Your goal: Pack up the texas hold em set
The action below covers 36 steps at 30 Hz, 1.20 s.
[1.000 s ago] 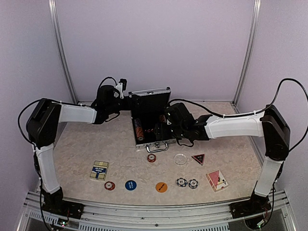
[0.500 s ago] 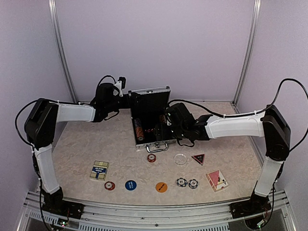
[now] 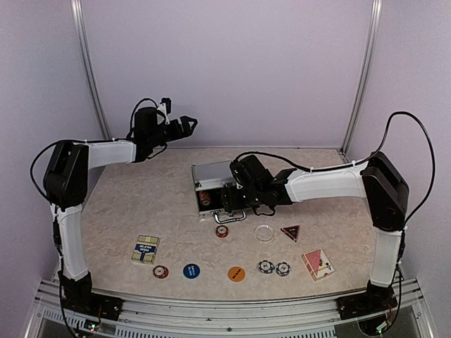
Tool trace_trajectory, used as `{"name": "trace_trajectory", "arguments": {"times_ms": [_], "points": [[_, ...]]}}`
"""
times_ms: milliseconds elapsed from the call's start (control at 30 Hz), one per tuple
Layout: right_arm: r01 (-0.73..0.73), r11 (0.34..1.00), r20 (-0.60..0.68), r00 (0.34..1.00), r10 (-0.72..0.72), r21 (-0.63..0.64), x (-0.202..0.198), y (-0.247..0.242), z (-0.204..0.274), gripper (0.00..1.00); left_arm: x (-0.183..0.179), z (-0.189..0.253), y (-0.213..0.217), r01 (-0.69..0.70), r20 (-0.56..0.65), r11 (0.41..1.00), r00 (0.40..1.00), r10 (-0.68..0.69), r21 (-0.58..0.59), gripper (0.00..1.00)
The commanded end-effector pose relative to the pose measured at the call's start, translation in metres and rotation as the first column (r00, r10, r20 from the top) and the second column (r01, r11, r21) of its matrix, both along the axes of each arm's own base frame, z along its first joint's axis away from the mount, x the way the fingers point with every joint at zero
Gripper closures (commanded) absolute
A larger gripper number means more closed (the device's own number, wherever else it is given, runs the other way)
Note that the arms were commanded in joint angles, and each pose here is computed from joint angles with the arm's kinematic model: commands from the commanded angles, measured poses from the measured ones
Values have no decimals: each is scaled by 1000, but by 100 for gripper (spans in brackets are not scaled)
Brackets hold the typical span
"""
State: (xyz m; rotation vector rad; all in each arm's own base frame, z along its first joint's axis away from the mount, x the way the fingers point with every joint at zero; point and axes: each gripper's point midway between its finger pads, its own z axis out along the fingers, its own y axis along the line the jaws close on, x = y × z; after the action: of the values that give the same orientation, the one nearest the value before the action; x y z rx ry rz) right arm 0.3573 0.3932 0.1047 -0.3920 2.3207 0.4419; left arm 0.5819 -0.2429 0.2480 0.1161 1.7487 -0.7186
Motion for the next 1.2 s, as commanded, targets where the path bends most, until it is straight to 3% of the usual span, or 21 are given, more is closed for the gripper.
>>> {"name": "trace_trajectory", "arguments": {"times_ms": [0,200,367,600,700,900,1167], "points": [[-28,999,-2,1000,28,-15,14,9,-5,19,-19,-3,-26,79,13,997,997,-79,-13,1],[-68,997,21,997,68,-31,38,23,2,19,-48,-4,-14,82,7,995,997,-82,-52,1],[-41,999,45,998,41,14,32,9,6,19,-84,0,-6,71,39,997,997,-72,36,1],[-60,998,111,992,56,27,49,26,31,19,-129,14,1,129,84,991,988,-132,40,1],[-72,996,159,985,64,47,57,34,48,19,-145,8,-5,164,81,980,981,-174,113,1],[-86,993,244,968,63,82,74,46,87,19,-161,-12,-11,172,71,949,978,-197,263,1],[-85,994,345,937,56,69,112,52,124,19,-160,-2,-2,111,130,948,979,-156,298,1]]}}
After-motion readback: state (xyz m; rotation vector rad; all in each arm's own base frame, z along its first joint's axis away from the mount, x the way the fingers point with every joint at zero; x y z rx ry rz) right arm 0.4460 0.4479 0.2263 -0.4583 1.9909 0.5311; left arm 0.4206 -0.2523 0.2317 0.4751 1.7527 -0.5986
